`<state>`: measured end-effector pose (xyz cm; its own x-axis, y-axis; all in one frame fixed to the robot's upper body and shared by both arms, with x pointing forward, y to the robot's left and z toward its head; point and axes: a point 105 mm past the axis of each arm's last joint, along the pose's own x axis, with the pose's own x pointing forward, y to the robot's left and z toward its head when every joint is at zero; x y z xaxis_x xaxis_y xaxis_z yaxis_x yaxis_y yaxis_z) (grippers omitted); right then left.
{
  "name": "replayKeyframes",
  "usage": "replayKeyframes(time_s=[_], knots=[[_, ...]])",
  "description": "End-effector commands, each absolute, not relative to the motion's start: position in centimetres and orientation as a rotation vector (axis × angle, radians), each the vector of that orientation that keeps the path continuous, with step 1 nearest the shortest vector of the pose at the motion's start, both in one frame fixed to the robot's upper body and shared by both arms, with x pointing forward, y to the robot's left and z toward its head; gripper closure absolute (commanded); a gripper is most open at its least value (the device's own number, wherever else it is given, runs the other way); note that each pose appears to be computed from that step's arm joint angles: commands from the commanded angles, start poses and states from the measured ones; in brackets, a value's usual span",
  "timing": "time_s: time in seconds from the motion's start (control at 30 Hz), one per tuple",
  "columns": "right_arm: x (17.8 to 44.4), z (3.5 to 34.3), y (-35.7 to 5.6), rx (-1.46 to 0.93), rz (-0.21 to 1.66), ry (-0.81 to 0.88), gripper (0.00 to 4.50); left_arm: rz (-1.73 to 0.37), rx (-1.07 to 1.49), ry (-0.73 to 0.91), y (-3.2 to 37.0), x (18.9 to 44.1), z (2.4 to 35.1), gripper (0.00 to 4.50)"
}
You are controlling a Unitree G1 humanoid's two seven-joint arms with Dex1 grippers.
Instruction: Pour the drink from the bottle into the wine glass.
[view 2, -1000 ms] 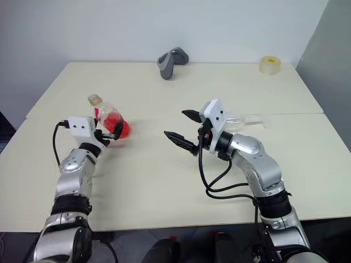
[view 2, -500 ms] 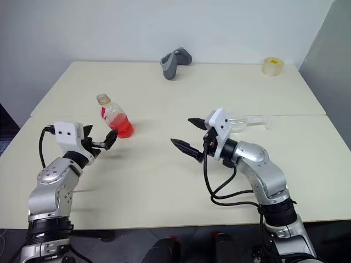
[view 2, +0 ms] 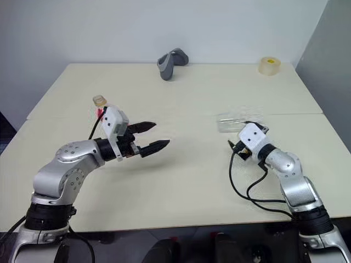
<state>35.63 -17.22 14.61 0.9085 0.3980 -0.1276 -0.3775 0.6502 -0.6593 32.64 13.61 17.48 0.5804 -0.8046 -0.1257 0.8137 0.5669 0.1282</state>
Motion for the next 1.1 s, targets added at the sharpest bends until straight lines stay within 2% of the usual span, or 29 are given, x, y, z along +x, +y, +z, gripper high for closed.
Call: replayKeyframes(time_s=[0.03,0.2,0.47,0.8,1.1], knots=[[36.8,15.7,-19.0,-0.903,0.330,-0.089,0.00,-1.025,0.227,0.007,12.2,32.6,18.1,0.02],[39.2,15.8,-21.1,-1.120,0.213,-0.098,0.00,-1.092,0.234,-0.024,10.6,33.1,18.1,0.02],[42.1,15.4,-22.2,-1.353,0.184,-0.097,0.00,-1.187,0.210,-0.010,8.9,32.2,17.4,0.02],[44.7,15.1,-21.1,-1.442,0.221,-0.108,0.00,-1.172,0.213,-0.025,9.1,33.0,17.8,0.02],[45.9,13.8,-20.8,-1.542,0.256,-0.018,0.00,-1.146,0.204,-0.036,9.2,33.2,17.9,0.02]])
